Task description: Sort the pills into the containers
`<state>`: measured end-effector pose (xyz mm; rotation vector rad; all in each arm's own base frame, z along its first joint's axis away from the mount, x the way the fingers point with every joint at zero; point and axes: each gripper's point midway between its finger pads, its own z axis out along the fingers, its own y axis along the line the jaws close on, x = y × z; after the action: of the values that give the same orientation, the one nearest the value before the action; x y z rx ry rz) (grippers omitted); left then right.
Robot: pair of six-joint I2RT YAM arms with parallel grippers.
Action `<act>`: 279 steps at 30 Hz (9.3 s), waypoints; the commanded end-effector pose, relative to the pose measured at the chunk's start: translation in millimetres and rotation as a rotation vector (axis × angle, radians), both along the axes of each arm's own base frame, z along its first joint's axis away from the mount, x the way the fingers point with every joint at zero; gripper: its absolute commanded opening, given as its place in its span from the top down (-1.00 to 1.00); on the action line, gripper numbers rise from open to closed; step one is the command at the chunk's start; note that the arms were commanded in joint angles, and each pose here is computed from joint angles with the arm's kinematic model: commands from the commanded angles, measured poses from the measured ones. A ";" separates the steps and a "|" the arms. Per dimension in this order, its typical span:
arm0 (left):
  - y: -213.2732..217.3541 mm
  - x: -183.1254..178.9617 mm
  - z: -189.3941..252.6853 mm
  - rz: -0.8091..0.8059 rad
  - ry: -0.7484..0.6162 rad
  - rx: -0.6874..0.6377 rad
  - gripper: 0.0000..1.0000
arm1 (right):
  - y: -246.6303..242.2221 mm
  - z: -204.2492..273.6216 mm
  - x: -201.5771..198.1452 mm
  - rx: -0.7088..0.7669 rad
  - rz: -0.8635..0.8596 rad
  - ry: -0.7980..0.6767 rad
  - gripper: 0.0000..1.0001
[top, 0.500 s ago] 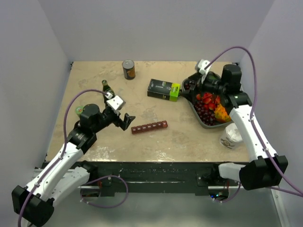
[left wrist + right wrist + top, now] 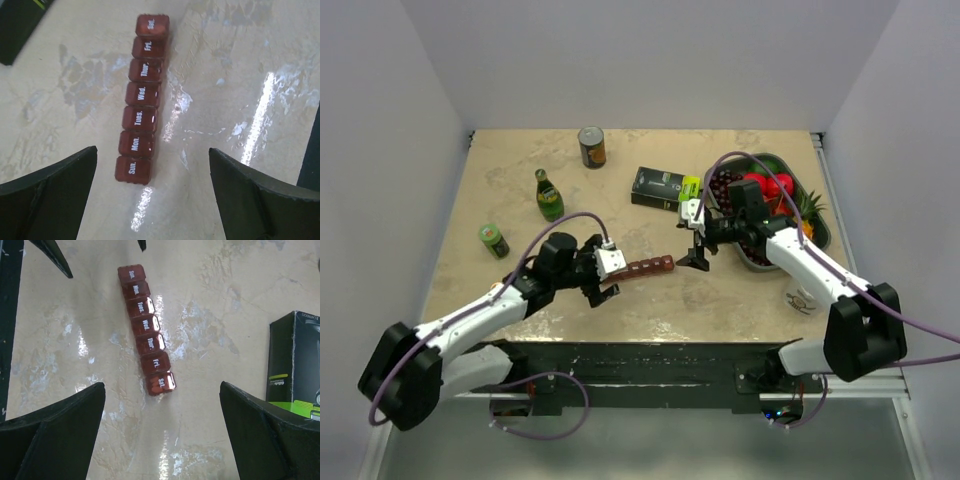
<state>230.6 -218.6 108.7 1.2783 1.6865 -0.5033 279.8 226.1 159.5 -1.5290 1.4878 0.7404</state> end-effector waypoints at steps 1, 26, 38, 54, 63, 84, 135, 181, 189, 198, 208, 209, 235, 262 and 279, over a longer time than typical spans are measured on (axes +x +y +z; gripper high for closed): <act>-19.2 24.5 3.9 -0.080 -0.111 0.057 -0.93 | 3.9 6.6 7.6 0.007 0.026 -0.088 -0.98; -21.1 34.4 -88.6 -0.165 -0.004 0.331 0.48 | 4.9 -48.1 -13.7 -0.070 0.144 0.041 -0.98; -37.6 7.2 -76.8 -0.286 -0.032 0.285 0.81 | 20.7 -90.5 -18.7 -0.221 0.187 -0.067 -0.97; -43.0 3.9 -60.8 -0.297 -0.055 0.238 0.85 | 27.9 -116.3 -22.6 -0.320 0.200 -0.028 -0.65; -43.3 3.7 -59.2 -0.295 -0.054 0.234 0.86 | 35.9 -125.6 -21.9 -0.372 0.183 0.007 -0.34; -38.0 -1.5 -64.7 -0.294 -0.058 0.236 0.86 | 39.5 -91.6 -17.8 -0.276 0.179 -0.012 -0.68; -43.7 7.2 -26.5 -0.216 -0.086 0.121 1.00 | 35.0 -85.6 -42.1 -0.263 0.291 -0.032 -0.36; -34.7 13.5 -24.2 -0.188 -0.163 0.171 1.00 | 54.4 -88.0 -47.1 -0.248 0.250 0.284 0.46; -34.2 7.2 -31.0 -0.213 -0.167 0.196 1.00 | 53.2 -96.4 -40.0 -0.257 0.216 0.368 -0.09; -36.2 0.4 -38.4 -0.246 -0.133 0.202 1.00 | 49.5 -89.2 -14.7 -0.239 0.085 0.314 -0.36; -36.8 -2.7 -45.5 -0.259 -0.098 0.212 1.00 | 35.4 -73.3 9.8 -0.214 -0.022 0.238 -0.27; -36.8 -2.8 -46.0 -0.259 -0.097 0.213 1.00 | 33.5 -73.9 13.0 -0.217 -0.036 0.225 -0.27; -41.1 12.3 -53.3 -0.190 -0.065 0.223 1.00 | -0.8 -15.9 54.5 -0.056 -0.262 0.226 -0.73; 48.6 40.4 93.7 0.865 0.404 -0.218 -0.95 | -8.8 14.7 45.2 -0.008 -0.233 0.134 -0.86; 210.3 -51.1 26.4 2.018 0.444 -0.119 -0.99 | -9.4 13.2 46.1 -0.013 -0.238 0.135 -0.91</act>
<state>182.6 -46.3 139.6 -0.7889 2.4268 0.1693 325.8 215.6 163.5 -1.2915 1.7840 0.7167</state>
